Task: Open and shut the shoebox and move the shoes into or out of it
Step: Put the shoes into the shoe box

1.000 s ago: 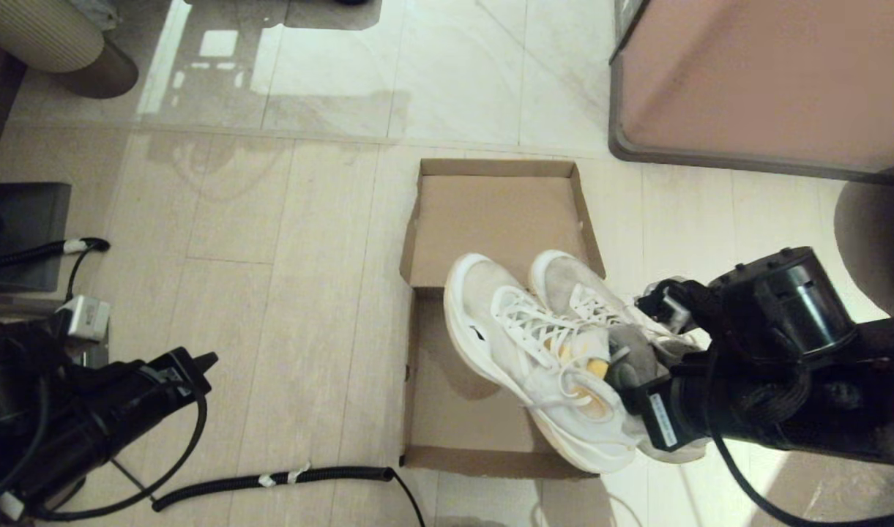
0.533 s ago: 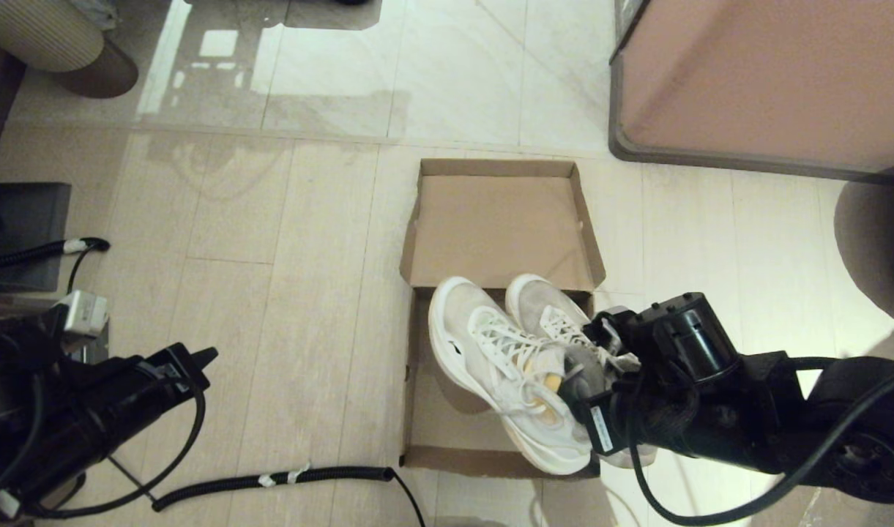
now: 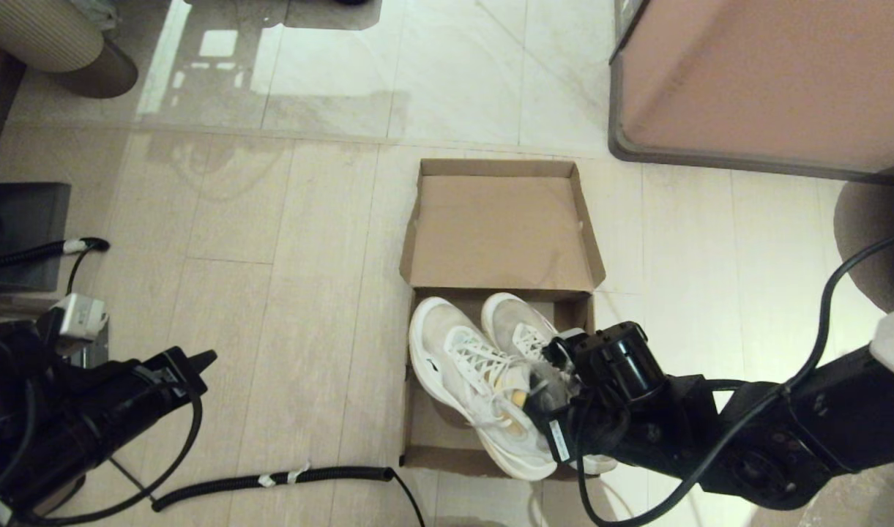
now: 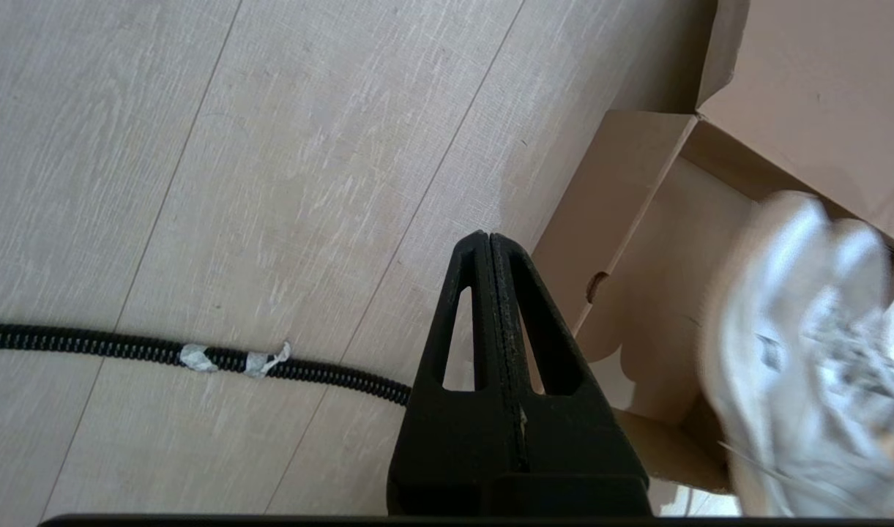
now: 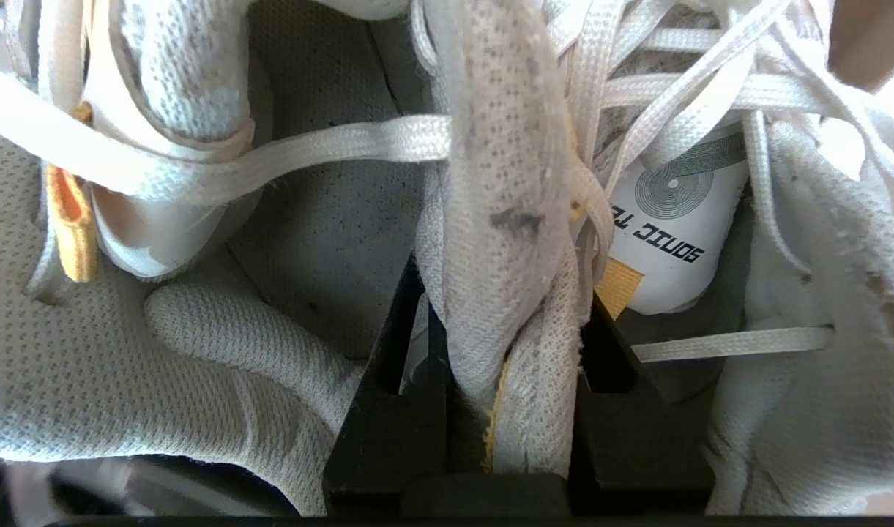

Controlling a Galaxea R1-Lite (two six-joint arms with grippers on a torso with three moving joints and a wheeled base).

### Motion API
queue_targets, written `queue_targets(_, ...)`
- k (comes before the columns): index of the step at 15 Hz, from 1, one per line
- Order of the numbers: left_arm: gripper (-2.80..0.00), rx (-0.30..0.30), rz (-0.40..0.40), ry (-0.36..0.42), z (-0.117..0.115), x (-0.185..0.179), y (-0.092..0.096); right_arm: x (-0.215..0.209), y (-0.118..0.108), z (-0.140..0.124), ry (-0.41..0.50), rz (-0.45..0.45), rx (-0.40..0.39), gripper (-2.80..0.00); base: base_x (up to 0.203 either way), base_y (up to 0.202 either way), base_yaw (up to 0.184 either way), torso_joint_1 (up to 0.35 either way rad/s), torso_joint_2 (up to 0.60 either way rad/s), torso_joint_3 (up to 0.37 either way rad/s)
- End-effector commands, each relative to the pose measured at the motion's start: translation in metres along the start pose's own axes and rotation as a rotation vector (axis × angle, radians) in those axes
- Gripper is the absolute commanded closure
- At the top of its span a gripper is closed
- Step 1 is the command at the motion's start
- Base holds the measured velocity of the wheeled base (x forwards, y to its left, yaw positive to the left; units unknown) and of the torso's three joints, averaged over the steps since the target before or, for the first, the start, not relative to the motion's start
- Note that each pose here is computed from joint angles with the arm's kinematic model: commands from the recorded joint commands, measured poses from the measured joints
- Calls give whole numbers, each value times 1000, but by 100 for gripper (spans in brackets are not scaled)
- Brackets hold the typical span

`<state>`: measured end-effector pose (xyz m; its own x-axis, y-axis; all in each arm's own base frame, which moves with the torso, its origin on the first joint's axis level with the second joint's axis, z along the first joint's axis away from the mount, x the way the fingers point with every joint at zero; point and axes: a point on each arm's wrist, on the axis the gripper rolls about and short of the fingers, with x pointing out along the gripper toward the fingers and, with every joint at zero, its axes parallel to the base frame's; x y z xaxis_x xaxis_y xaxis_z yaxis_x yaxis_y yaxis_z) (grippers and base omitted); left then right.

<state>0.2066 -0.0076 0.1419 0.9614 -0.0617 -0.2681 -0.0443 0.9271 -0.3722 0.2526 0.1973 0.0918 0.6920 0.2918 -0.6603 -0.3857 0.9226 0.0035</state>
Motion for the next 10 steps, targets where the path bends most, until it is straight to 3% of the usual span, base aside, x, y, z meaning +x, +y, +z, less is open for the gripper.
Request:
queue_targets(1,0,-2,-5,-3,0,0,0,23,4,-10,33,-11,-8,0,0,0,0,0,0,0)
queue_targets(10,0,-3,1,22,-4,3,2,60,-6,-4,-21,-95,83,0,0,0,0,0,0,0)
